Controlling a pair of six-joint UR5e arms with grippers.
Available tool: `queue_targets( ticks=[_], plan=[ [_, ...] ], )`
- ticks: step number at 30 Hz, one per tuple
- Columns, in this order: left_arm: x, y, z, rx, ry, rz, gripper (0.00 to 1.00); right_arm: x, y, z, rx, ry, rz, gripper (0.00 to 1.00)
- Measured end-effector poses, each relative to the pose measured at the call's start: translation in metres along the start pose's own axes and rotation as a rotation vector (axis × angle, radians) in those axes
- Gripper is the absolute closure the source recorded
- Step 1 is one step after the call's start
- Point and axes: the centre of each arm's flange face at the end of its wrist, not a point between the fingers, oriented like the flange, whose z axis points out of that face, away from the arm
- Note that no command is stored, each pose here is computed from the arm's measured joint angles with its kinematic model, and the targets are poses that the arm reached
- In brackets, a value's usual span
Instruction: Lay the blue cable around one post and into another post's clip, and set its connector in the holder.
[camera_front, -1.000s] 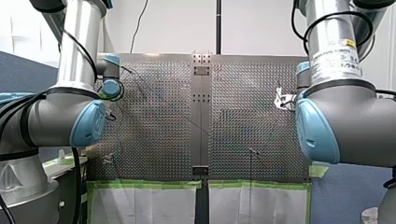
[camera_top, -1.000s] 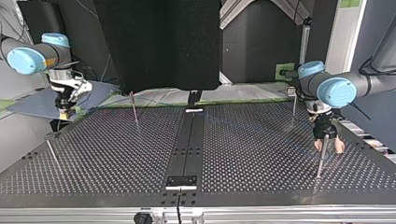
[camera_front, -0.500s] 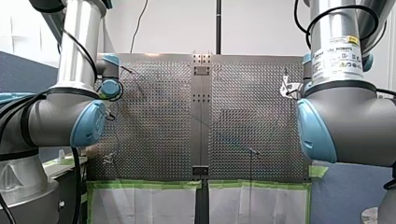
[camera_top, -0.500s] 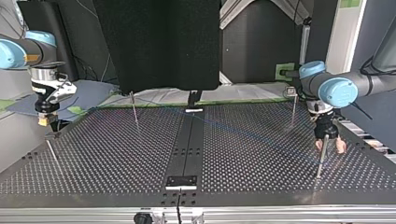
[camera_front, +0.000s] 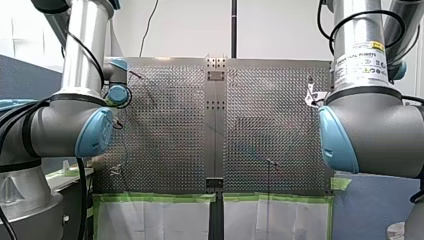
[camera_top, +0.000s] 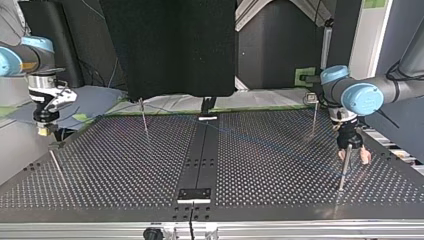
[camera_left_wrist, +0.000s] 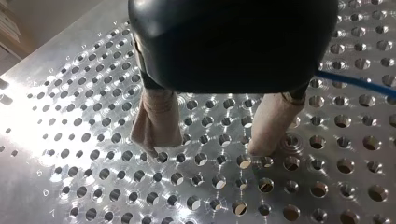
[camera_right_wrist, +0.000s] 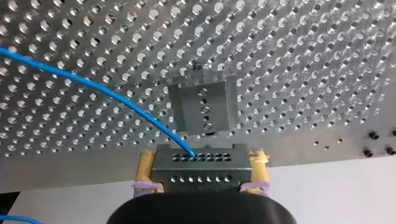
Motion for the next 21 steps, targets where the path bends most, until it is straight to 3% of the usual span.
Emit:
queue_targets(
  ticks=[4,10,17,21],
  plan=[
    [0.0,0.0,0.0,0.0,0.0,0.0,0.01,0.007,0.001,0.003,0.023,-0.019,-0.033,1.0],
    [0.0,0.0,0.0,0.0,0.001,0.0,0.01,0.006,0.002,0.004,0.029,-0.043,-0.075,1.0],
    [0.0,0.0,0.0,0.001,0.001,0.0,0.01,0.001,0.003,0.014,0.032,-0.065,-0.113,1.0],
    [0.0,0.0,0.0,0.0,0.0,0.0,0.01,0.005,0.001,0.022,0.039,-0.054,-0.116,1.0]
  ],
)
